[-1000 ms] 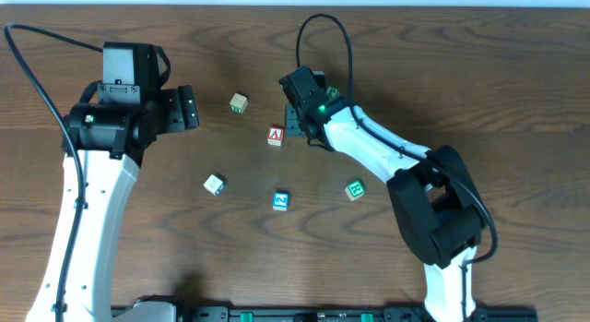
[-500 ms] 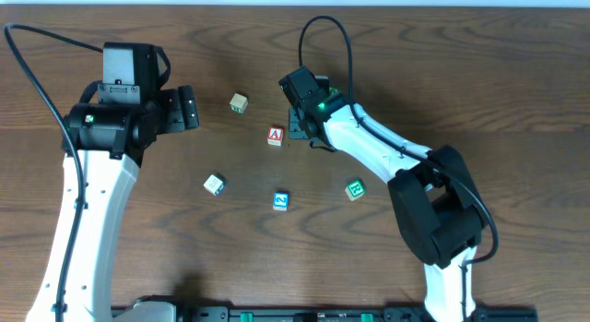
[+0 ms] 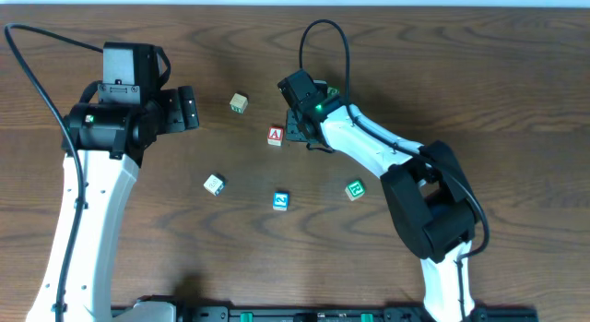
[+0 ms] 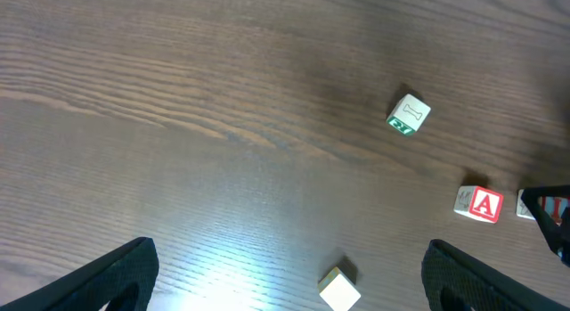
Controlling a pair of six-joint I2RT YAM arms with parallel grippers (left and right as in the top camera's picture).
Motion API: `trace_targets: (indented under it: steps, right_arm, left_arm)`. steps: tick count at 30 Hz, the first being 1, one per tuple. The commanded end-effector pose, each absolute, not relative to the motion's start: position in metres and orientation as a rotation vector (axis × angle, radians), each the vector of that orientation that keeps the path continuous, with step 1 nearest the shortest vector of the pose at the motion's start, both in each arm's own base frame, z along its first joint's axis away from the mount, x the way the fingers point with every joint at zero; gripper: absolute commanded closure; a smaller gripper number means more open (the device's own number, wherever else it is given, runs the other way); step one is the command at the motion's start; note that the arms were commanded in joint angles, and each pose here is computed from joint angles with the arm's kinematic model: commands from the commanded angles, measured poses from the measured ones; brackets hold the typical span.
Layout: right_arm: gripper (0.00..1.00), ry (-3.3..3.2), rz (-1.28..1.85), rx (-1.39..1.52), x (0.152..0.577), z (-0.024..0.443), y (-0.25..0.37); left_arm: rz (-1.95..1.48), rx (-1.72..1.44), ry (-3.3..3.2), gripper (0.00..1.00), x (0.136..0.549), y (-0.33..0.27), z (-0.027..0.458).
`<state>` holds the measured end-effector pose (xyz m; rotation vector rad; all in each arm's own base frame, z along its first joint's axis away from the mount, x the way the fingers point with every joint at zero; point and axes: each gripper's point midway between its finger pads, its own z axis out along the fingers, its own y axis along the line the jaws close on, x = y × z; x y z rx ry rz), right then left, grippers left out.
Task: Spell out Ai2
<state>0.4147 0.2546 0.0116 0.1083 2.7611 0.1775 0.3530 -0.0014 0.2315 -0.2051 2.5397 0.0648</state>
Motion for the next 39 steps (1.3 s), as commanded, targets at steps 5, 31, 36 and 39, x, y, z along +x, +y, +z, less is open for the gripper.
trace_targets:
  steps: [5, 31, 36, 39]
  right_arm:
    - [0.72, 2.769, 0.211, 0.149, 0.416, 0.011, 0.259]
    - [0.25, 2.616, 0.099, 0.22, 0.443, 0.093, 0.207]
    - [0.16, 2.575, 0.011, 0.334, 0.432, 0.139, 0.157]
    - [0.16, 2.549, -0.001, 0.397, 0.426, 0.164, 0.13]
  left_arm:
    - [0.059, -0.185, 2.542, 0.05, 0.354, -0.002, 0.233]
    - [-0.082, -0.056, 2.566, 0.05, 0.352, -0.025, 0.231]
    - [-0.099, 0.004, 2.582, 0.04, 0.348, -0.04, 0.224]
    - [-0.112, 0.049, 2.579, 0.04, 0.352, -0.054, 0.206]
